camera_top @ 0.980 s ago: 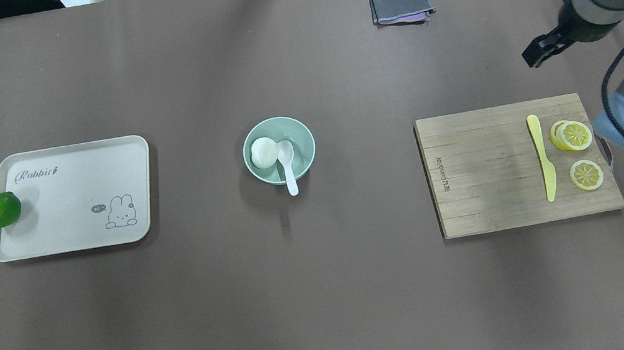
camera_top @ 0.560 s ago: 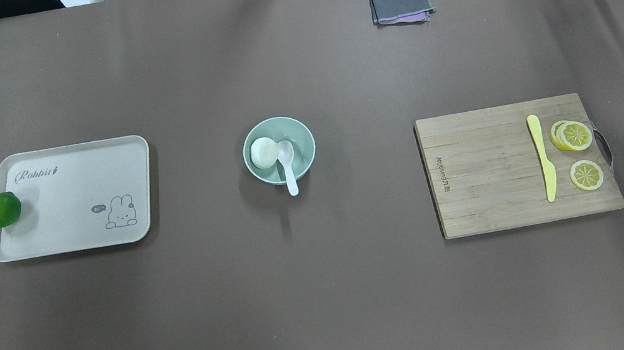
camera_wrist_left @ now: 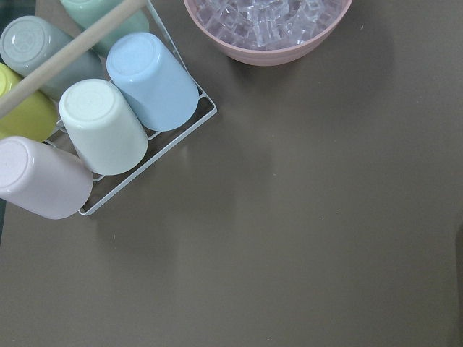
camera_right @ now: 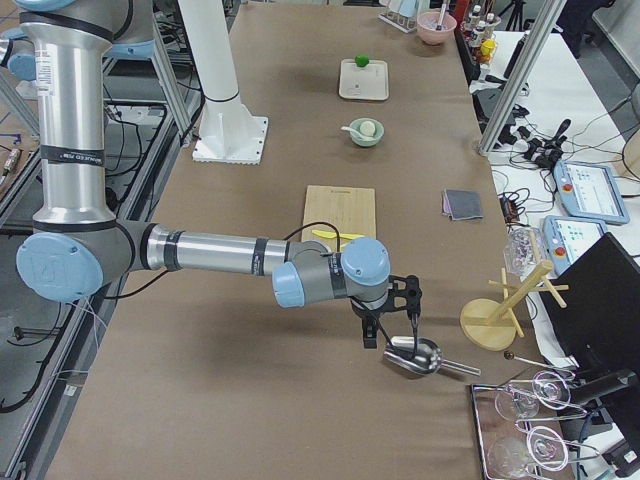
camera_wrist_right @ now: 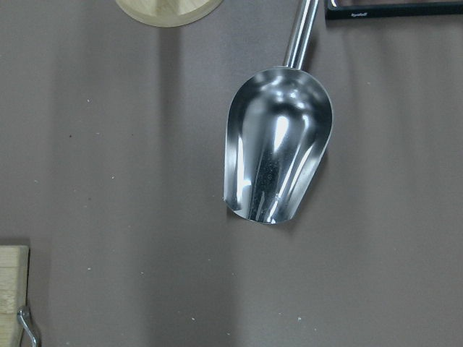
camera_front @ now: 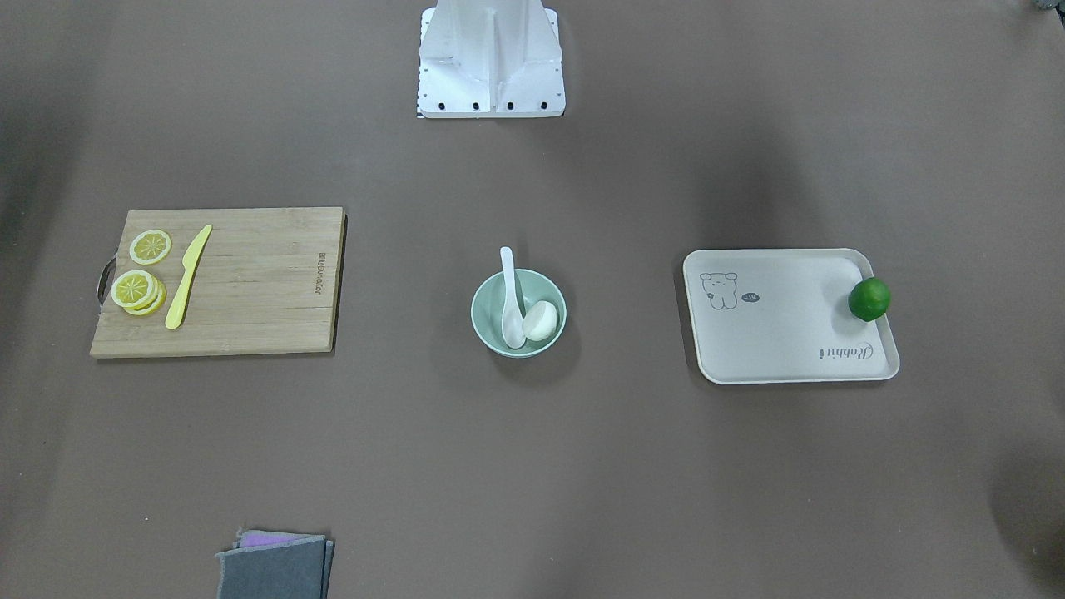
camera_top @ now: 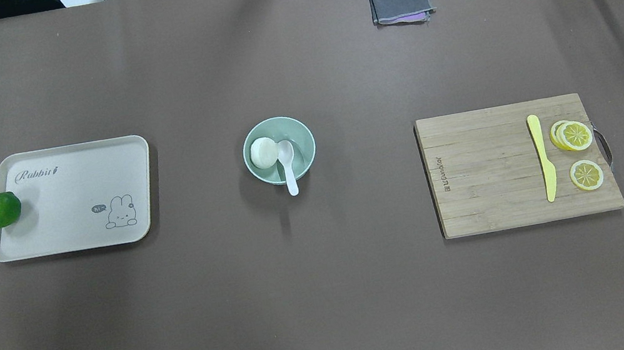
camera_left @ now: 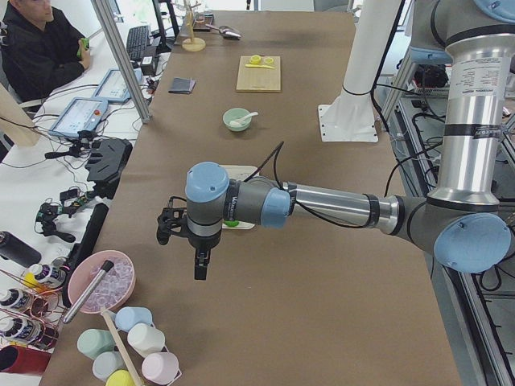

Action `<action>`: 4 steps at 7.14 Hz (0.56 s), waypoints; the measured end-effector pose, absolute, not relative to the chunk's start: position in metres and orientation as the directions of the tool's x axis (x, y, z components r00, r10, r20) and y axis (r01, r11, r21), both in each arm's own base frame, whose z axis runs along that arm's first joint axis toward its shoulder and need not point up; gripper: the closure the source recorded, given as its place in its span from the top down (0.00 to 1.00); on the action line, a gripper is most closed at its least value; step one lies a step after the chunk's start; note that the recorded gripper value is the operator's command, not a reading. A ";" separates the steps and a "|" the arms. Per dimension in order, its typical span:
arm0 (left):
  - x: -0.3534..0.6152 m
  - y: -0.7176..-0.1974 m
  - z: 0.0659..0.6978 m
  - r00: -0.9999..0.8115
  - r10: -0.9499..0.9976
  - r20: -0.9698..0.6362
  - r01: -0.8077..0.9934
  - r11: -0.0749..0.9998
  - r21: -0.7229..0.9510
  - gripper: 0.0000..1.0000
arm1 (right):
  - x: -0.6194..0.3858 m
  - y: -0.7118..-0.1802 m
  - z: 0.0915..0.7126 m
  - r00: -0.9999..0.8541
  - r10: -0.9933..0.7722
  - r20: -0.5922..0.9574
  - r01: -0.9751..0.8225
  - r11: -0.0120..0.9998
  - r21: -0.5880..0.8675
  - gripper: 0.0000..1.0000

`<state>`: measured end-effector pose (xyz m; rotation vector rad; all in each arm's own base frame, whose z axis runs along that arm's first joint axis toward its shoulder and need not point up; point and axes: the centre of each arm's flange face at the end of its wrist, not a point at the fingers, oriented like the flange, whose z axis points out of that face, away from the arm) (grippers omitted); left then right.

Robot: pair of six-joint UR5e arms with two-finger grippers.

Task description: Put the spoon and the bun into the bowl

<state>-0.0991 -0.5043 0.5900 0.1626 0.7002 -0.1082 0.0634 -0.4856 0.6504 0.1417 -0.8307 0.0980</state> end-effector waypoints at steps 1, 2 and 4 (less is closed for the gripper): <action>-0.099 -0.504 0.589 0.759 -0.045 -0.649 0.155 0.981 0.113 0.98 | 0.069 -0.484 0.647 0.670 0.055 0.741 -0.152 0.986 0.064 1.00; -0.099 -0.504 0.588 0.759 -0.045 -0.650 0.156 0.981 0.114 0.98 | 0.069 -0.483 0.635 0.671 0.076 0.737 -0.152 0.988 0.036 1.00; -0.099 -0.501 0.588 0.758 -0.047 -0.651 0.157 0.981 0.113 0.98 | 0.063 -0.483 0.608 0.703 0.096 0.705 -0.141 0.990 0.005 1.00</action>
